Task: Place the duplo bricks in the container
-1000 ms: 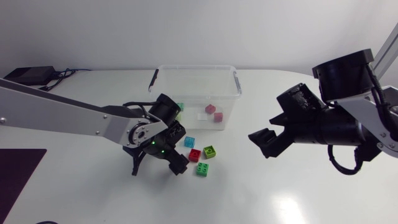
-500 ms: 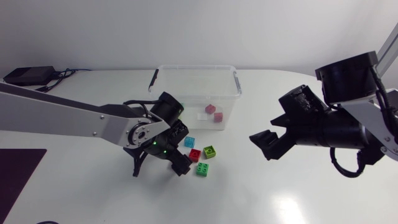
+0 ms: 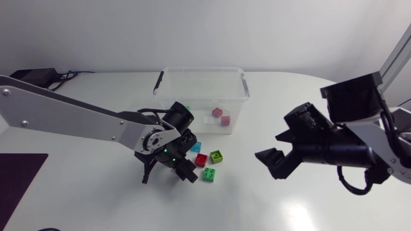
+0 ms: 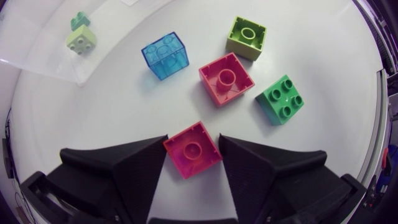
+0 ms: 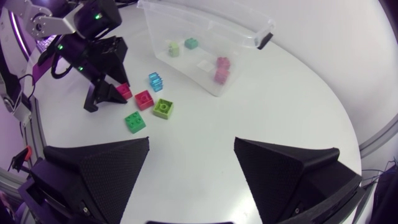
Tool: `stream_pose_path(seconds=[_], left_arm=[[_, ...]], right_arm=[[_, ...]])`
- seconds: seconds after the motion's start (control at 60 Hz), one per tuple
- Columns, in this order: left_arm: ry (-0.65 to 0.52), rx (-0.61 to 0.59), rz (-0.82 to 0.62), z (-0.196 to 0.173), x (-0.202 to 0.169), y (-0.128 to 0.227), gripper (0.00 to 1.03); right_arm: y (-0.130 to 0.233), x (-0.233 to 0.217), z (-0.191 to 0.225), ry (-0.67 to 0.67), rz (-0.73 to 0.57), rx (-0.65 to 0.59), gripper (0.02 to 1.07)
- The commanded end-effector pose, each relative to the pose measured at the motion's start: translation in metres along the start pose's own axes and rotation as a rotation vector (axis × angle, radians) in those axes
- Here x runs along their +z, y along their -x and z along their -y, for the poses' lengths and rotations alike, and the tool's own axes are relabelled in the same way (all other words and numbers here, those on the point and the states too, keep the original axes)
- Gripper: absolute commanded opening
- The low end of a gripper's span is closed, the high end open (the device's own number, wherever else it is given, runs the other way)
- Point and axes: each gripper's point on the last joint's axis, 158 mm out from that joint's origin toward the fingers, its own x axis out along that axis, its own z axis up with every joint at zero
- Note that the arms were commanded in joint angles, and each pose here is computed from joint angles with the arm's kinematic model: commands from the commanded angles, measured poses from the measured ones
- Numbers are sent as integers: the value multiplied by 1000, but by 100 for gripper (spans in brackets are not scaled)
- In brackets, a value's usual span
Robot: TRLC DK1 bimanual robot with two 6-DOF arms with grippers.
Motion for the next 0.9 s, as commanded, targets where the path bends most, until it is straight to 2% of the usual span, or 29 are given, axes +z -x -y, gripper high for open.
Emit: stream_pose_path(seconds=[0.0,0.283,0.6,0.883], left_arm=[[19,-1,-39,2,-9,-9,29],[16,14,20,-7,-1,25,28],[56,82,221,-43,43,103,28],[101,124,404,-76,79,161,28]], right_arm=[[-13,-13,-21,45,-36,57,101],[-38,-3,-62,134,-72,220,101],[-79,-23,-92,234,-133,353,101],[-102,-32,-111,296,-171,405,101]])
